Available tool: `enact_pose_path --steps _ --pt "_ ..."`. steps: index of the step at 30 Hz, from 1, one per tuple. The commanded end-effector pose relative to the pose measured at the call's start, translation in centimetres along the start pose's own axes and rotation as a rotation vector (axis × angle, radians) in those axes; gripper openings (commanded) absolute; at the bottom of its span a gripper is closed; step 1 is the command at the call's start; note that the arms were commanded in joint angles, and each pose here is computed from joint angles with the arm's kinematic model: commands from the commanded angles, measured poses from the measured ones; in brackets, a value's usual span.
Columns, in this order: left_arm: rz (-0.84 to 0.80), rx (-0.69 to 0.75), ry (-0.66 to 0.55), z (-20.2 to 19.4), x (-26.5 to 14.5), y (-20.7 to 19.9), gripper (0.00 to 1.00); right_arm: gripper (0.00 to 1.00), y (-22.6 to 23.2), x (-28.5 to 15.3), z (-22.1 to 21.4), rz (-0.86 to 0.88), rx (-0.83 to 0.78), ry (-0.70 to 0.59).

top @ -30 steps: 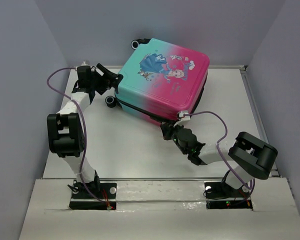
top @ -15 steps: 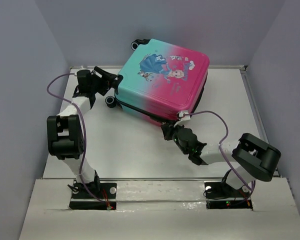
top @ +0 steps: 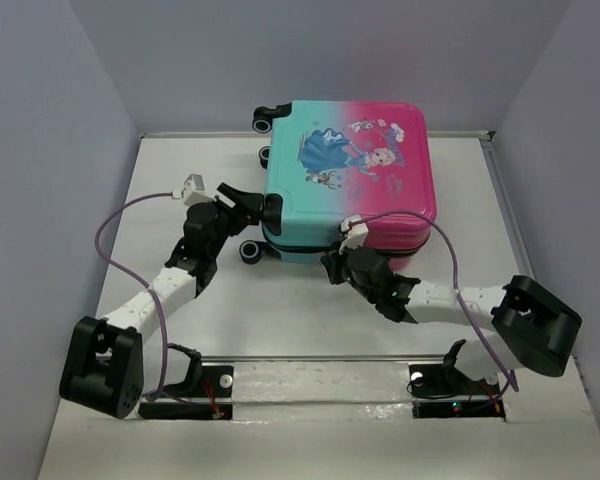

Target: Pack the luggage

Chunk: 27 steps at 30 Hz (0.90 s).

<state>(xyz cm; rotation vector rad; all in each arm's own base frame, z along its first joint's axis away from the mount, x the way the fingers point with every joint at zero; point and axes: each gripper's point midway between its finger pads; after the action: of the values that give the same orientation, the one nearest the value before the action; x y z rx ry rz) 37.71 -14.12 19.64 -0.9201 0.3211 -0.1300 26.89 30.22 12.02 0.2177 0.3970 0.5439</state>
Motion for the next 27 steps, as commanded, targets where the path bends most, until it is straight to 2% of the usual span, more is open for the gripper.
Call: enact_pose_path --steps 1,2,3,6,7,9,13,16,17,19,22,27 --pt "-0.274 0.1 0.185 -6.2 -4.0 -6.2 0.06 0.07 8.6 0.5 1.8 0.293 0.01 0.002" --pt "-0.289 0.104 0.187 -6.2 -4.3 -6.8 0.06 0.07 11.2 0.0 0.8 0.348 -0.01 0.021" --pt "-0.307 0.095 0.199 -6.4 -4.8 -7.3 0.06 0.07 12.3 0.7 -1.3 0.354 -0.036 0.063" --pt "-0.366 0.1 0.236 -6.8 -6.0 -9.1 0.06 0.07 14.8 1.7 -3.0 0.353 -0.063 0.079" --pt "-0.375 0.106 0.235 -6.7 -6.4 -9.4 0.06 0.07 16.2 1.4 -2.4 0.424 -0.035 0.046" --pt "-0.387 0.142 0.247 -5.9 -8.1 -10.4 0.06 0.07 15.8 1.4 -3.2 0.432 -0.059 0.047" --pt "-0.424 0.115 0.261 -5.8 -10.1 -11.0 0.06 0.07 17.6 1.4 -1.2 0.499 -0.078 -0.023" --pt "-0.447 0.096 0.265 -5.9 -11.2 -11.9 0.06 0.07 19.5 2.8 -1.5 0.56 -0.064 -0.041" --pt "-0.449 0.095 0.265 -5.9 -11.4 -12.0 0.06 0.07 20.5 3.0 -0.2 0.588 -0.028 -0.095" --pt "-0.454 0.1 0.276 -6.4 -11.8 -12.7 0.06 0.07 20.5 3.6 -1.0 0.582 0.047 -0.092" --pt "-0.441 0.115 0.281 -6.8 -11.2 -13.1 0.06 0.07 19.5 2.2 -1.0 0.588 0.097 -0.112" --pt "-0.461 0.147 0.311 -8.7 -10.4 -15.5 0.06 0.07 13.3 -3.9 -2.4 0.507 0.092 -0.062"
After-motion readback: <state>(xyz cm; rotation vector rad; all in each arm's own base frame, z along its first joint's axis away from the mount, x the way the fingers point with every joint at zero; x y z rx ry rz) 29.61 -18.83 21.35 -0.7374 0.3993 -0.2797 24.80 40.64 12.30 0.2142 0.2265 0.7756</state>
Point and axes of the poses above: each gripper's point midway between its finger pads, its own x axis out along the fingers, its own y axis along the line the jaws close on, z = x × y, and after that the axes turned 1 degree about x, right-handed
